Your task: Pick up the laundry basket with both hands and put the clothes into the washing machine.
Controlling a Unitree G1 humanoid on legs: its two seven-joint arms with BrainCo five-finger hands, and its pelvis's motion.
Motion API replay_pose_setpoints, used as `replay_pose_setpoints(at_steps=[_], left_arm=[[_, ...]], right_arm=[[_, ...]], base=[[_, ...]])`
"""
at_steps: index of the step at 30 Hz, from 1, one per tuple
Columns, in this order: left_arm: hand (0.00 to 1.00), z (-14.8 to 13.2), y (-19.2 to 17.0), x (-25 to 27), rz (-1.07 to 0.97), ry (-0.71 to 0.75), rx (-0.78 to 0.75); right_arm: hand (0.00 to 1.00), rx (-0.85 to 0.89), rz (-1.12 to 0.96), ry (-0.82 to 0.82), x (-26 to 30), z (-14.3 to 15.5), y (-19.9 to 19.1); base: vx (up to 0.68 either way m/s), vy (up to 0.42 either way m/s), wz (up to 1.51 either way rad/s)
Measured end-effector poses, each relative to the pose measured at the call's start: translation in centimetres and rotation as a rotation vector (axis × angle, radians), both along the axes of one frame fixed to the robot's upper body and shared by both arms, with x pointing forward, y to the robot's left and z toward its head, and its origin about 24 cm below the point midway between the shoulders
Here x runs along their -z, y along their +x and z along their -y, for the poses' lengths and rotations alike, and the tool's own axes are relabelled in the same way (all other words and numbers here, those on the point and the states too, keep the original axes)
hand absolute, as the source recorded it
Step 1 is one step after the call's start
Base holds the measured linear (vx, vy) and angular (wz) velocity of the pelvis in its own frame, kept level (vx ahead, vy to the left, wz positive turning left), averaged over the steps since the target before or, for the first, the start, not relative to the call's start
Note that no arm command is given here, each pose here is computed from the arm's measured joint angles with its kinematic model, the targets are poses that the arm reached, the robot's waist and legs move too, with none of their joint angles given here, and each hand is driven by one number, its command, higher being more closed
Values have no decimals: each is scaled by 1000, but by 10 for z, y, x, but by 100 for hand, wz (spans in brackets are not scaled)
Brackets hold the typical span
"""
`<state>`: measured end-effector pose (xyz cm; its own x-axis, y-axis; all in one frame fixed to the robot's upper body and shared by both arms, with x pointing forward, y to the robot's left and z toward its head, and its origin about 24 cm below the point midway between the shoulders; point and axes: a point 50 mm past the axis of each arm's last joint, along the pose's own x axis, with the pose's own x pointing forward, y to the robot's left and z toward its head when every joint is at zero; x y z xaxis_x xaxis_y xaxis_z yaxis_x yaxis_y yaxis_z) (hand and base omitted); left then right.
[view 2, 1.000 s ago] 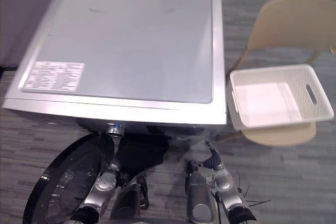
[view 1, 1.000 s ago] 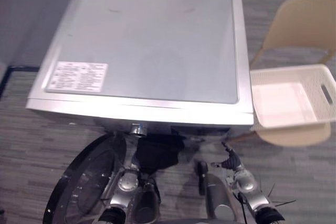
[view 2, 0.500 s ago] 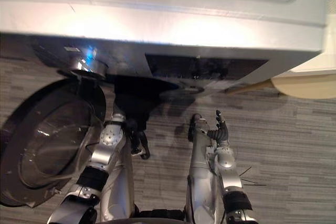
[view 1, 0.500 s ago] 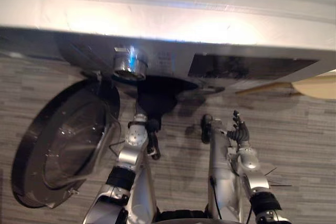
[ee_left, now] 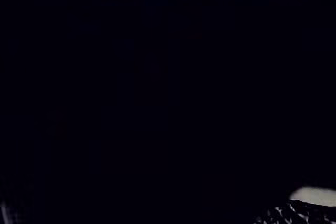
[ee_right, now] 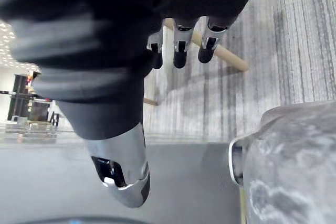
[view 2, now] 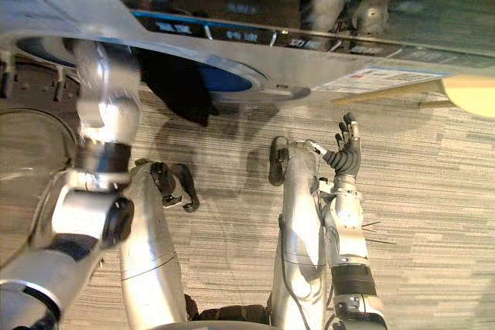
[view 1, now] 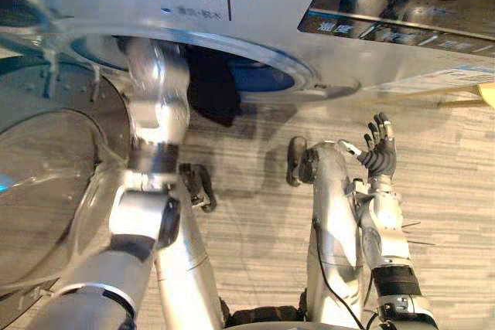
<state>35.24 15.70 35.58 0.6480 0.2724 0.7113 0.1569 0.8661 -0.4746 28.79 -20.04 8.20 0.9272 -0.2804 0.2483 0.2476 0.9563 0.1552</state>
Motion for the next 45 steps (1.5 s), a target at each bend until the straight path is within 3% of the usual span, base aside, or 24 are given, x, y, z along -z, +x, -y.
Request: replay_pose_setpoints(at_steps=[4,9,11,15,16,20,21,24,27,30,39,45], left_arm=[[100,9,-2,-43,56,-142,138],[100,17,-22,-91,224,-469,447],[100,16,-28,-100,267,-546,503],[100,14,-32,-103,291,-532,488],[100,14,-33,-105,297,-480,448],[100,24,-35,-104,271,26,93],[0,32,-34,-103,261,216,-37],[0,50,-19,-91,198,690,-414],[0,54,5,-71,55,969,-663],[0,53,19,-58,-60,1109,-763],[0,49,16,-62,-56,1151,-857],[0,20,4,-46,-6,1168,-896]], right_arm=[[0,-19,26,18,-6,-6,5],[0,-42,123,22,-32,-12,13],[0,-56,146,21,-39,-15,16],[0,-75,149,25,-38,-16,12],[0,-71,158,16,-39,-15,10],[0,-63,164,3,-39,-11,5],[0,-74,168,-4,-40,-11,5],[0,-110,183,-21,-40,-11,6],[0,-111,181,-33,-41,-12,9],[0,-114,180,-36,-42,-11,11],[0,-119,143,-45,-39,-2,19],[0,-99,134,-146,-38,2,0]], base=[[0,-3,-4],[-37,7,-17],[-33,14,-21],[4,-2,-14],[21,39,-30],[12,16,-7],[21,-4,15],[12,-8,18],[5,-7,14],[2,-7,9],[13,-14,10],[6,-9,0]])
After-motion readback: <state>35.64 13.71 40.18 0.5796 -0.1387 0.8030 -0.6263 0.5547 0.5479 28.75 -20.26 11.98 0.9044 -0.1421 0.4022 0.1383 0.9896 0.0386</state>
